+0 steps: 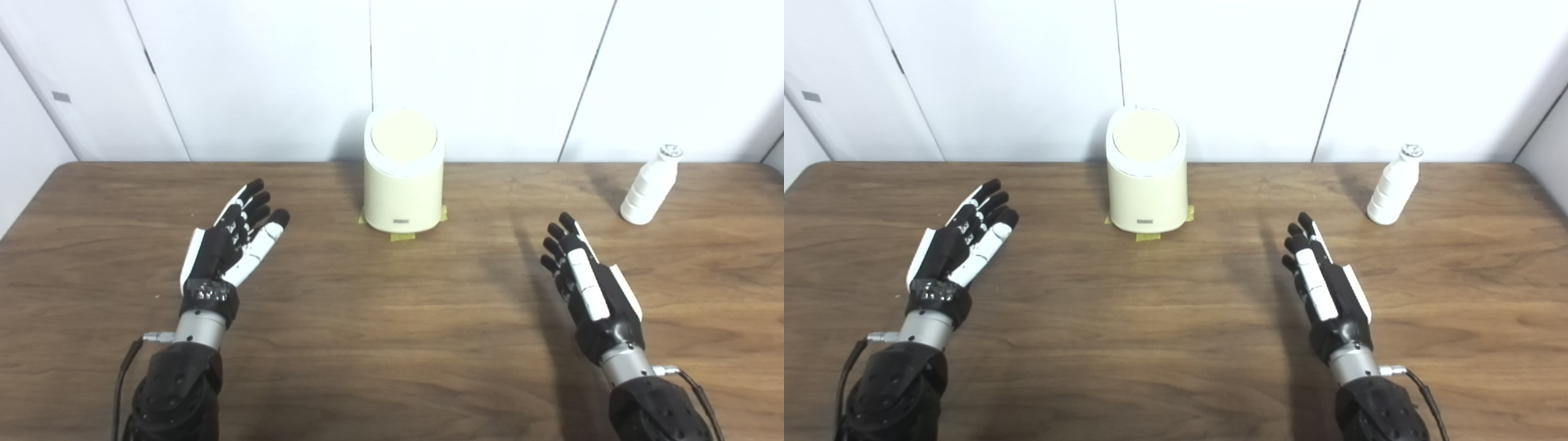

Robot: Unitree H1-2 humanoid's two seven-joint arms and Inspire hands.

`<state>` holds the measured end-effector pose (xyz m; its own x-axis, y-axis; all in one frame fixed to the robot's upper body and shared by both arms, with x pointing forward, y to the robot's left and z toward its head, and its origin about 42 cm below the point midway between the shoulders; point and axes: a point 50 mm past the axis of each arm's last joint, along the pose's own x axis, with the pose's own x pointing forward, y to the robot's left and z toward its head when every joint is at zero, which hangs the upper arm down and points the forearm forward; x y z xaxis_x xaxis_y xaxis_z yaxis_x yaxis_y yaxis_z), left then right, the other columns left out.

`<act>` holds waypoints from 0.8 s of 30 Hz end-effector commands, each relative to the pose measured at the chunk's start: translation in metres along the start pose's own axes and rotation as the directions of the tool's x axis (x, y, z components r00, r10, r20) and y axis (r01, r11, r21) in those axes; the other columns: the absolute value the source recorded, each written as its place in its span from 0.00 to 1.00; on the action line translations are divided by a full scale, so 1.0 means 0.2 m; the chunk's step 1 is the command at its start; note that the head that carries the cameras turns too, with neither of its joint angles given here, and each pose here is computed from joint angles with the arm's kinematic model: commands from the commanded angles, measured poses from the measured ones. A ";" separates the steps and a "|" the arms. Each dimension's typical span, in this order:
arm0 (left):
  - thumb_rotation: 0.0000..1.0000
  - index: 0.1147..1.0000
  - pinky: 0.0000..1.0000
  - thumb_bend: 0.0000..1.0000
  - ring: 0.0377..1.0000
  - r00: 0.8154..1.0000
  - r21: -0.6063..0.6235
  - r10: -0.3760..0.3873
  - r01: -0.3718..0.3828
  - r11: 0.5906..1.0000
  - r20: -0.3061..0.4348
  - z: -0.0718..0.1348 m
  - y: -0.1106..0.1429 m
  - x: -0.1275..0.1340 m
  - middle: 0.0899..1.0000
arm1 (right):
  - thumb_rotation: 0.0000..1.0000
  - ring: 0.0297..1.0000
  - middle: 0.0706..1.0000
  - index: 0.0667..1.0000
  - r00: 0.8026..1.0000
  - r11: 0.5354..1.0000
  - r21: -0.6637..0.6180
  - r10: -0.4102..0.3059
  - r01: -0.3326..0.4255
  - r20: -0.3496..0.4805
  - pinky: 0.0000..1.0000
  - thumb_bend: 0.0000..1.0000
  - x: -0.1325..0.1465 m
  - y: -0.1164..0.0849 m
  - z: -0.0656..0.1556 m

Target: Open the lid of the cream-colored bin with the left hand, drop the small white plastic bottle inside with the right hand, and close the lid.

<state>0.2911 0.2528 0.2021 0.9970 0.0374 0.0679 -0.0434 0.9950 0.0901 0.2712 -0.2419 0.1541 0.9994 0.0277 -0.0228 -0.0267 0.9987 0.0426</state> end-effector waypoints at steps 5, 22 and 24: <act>0.47 0.93 0.91 0.73 0.92 0.996 0.036 -0.004 0.001 0.999 0.090 0.13 -0.01 0.07 0.91 | 0.83 0.96 0.97 1.00 0.995 1.000 -0.002 0.017 -0.016 0.094 0.96 0.61 0.04 0.01 0.09; 0.43 0.90 0.91 0.74 0.88 0.986 0.157 -0.043 0.018 0.987 0.159 0.30 -0.06 0.25 0.87 | 0.80 0.96 0.96 1.00 0.996 0.999 0.022 0.024 -0.026 0.084 0.95 0.63 0.06 0.03 0.07; 0.44 0.91 0.91 0.72 0.88 0.984 0.187 -0.057 0.025 0.982 0.168 0.32 -0.06 0.28 0.87 | 0.79 0.97 0.97 1.00 0.996 0.999 0.033 0.026 -0.029 0.083 0.94 0.63 0.06 0.04 0.07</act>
<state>0.3334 0.2382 0.2481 0.9858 -0.0213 0.1665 -0.0213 0.9681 0.2496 0.2731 -0.2384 0.1515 0.9990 0.0337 -0.0301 -0.0315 0.9972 0.0682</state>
